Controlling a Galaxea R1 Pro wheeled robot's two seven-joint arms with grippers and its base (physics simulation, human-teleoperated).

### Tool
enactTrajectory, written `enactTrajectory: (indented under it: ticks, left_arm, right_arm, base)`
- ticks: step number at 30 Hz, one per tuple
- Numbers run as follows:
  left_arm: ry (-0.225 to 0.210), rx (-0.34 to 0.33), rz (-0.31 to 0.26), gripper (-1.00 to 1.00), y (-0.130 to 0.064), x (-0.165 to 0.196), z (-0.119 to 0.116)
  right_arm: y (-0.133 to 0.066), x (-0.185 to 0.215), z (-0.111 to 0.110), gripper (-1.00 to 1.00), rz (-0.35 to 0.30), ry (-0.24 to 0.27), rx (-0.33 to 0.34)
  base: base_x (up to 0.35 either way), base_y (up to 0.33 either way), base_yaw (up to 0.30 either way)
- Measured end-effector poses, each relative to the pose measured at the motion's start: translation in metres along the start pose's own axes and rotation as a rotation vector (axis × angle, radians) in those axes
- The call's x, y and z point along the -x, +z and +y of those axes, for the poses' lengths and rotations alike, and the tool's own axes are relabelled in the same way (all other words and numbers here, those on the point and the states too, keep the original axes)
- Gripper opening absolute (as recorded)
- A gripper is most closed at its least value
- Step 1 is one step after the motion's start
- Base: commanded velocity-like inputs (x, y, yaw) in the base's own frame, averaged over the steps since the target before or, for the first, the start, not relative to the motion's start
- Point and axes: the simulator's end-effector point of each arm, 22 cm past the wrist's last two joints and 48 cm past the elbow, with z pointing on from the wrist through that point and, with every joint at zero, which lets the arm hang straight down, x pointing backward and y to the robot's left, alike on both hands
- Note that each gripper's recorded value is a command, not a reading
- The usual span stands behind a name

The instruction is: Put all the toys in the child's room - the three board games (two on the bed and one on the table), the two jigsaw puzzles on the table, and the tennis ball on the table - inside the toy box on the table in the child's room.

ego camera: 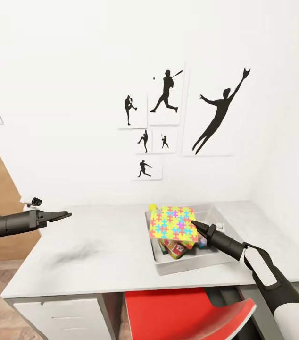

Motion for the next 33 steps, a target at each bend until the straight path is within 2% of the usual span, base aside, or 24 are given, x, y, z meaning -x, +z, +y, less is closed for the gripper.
enactTrajectory:
  ticks: [11, 33]
  left_arm:
    - [0.000, 0.001, 0.000, 1.00, -0.0001, 0.0001, 0.0002]
    - [-0.001, -0.002, 0.000, 1.00, 0.0009, -0.0002, 0.0001]
  right_arm:
    - [0.0001, 0.0002, 0.0006, -1.00, -0.001, 0.001, 0.003]
    - [0.0001, 0.0014, 0.0015, -1.00, -0.002, -0.004, 0.001]
  base:
    - [0.113, -0.001, 0.000]
    - [0.004, 0.000, 0.000]
